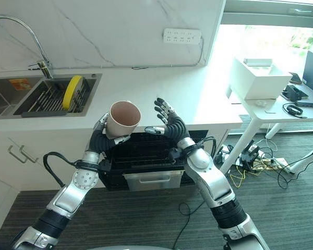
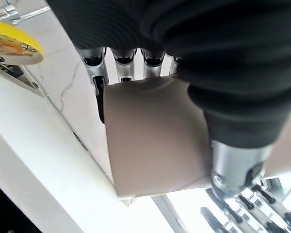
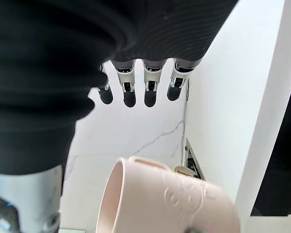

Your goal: Place the dishes in the dishwasher.

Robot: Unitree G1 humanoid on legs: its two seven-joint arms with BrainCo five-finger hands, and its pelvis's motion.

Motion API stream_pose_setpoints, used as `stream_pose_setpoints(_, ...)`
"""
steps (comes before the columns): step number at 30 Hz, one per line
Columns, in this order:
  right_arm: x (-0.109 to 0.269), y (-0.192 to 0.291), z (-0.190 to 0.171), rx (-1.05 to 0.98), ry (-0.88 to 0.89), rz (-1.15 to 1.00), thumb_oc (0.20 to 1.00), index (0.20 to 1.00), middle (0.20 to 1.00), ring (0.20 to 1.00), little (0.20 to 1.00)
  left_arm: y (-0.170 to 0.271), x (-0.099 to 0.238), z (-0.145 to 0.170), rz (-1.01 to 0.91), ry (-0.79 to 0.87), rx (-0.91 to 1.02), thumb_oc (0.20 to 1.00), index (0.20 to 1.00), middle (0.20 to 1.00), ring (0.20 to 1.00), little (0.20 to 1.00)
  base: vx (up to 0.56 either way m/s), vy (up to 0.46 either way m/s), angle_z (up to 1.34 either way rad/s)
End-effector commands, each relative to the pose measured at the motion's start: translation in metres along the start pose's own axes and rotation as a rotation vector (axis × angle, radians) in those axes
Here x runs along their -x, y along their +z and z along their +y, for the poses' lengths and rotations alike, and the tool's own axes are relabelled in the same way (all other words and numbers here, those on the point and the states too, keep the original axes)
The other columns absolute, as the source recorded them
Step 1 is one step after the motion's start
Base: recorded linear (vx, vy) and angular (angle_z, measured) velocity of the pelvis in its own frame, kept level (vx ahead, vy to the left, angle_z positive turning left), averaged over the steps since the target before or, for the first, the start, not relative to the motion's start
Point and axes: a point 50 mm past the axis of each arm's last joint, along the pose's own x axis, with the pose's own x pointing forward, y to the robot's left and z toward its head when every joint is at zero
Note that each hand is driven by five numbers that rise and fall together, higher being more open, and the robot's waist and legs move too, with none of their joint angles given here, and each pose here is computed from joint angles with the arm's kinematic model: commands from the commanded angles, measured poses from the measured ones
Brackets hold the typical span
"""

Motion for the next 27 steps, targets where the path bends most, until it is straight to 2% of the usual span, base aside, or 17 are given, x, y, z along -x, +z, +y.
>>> stream_pose_setpoints(1, -0.016, 0.026, 0.008, -0.032, 0.043, -0.114, 1.0, 1.0, 1.0, 1.0, 1.0, 0.029, -0.029, 0.004, -0.171, 0.03, -0.045, 0.2, 0.2, 0.2, 0.2, 0.2, 0.0, 0.003, 0.03)
stream_pose_setpoints(27, -0.029, 0.027, 0.037, -0.023, 0.111, -0.084, 1.0, 1.0, 1.0, 1.0, 1.0, 0.041, -0.037, -0.011, -0.192, 0.005, -0.04, 0.2, 0.2, 0.2, 0.2, 0.2, 0.0, 0.0, 0.0)
